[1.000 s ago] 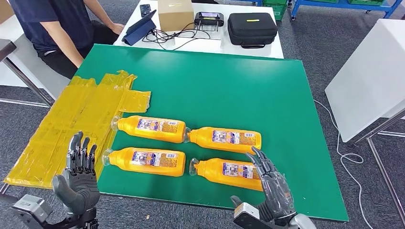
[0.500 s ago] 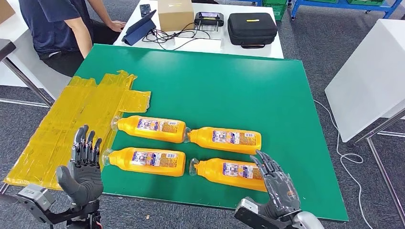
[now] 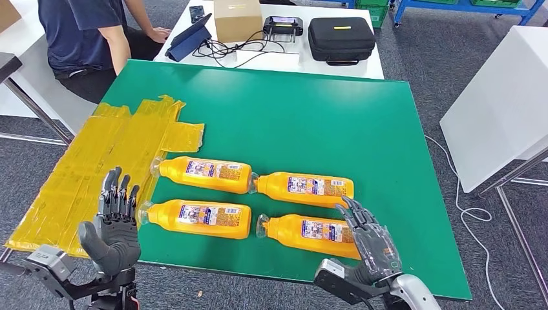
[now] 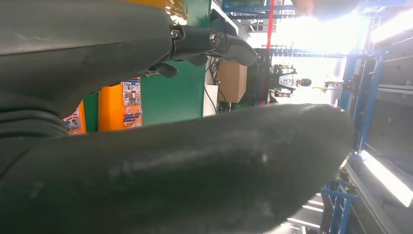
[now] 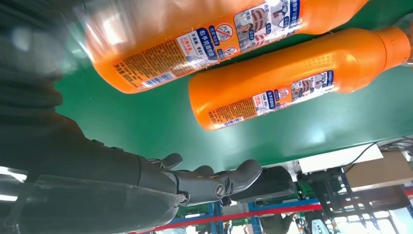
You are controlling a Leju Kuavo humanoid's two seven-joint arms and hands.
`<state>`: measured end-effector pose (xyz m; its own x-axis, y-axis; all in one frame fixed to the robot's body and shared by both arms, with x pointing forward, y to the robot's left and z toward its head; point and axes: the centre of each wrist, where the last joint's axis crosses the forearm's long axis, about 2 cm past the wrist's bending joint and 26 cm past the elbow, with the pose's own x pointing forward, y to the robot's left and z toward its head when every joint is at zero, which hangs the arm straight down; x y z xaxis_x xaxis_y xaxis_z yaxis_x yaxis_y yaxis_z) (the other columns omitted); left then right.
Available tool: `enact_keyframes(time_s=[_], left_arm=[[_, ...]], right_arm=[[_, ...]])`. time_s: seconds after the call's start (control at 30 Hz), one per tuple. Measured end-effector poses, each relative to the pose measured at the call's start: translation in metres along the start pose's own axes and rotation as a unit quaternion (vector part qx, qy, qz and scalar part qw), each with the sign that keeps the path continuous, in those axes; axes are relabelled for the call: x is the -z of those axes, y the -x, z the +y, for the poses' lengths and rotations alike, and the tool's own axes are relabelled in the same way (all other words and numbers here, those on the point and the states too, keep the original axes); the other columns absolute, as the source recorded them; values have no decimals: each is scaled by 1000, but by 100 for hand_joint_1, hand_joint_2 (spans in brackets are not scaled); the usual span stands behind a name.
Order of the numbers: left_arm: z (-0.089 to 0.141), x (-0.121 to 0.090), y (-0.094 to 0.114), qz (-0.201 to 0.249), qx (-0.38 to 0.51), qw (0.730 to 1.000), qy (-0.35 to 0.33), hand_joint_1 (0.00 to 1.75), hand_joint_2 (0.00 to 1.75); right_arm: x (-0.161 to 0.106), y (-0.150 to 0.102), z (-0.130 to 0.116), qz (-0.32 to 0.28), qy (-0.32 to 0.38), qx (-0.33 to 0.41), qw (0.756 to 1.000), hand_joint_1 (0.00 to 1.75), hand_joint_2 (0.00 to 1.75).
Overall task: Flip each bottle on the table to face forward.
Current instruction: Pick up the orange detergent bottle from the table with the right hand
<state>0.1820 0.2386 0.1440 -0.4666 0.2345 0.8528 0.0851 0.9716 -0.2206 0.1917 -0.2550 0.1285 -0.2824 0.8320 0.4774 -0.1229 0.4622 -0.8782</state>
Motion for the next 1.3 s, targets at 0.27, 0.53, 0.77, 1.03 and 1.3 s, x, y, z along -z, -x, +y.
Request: enact_keyframes(time_s=[0.27, 0.53, 0.77, 1.03, 1.3], left_arm=[[-2, 3, 4, 3, -11, 1000, -1, 0, 0], [-1, 7, 5, 4, -18, 1000, -4, 0, 0], [-1, 8, 5, 4, -23, 1000, -1, 0, 0], [-2, 12, 9, 9, -34, 999, 14, 0, 0], [-2, 16, 15, 14, -42, 999, 24, 0, 0]], right_arm=[[11, 0, 13, 24, -42, -8, 999, 0, 175], [18, 8, 29, 56, -73, -7, 996, 0, 175], [19, 12, 38, 79, -92, -20, 992, 62, 175], [17, 20, 46, 116, -106, -48, 986, 175, 175], [9, 26, 49, 135, -120, -48, 983, 175, 175]])
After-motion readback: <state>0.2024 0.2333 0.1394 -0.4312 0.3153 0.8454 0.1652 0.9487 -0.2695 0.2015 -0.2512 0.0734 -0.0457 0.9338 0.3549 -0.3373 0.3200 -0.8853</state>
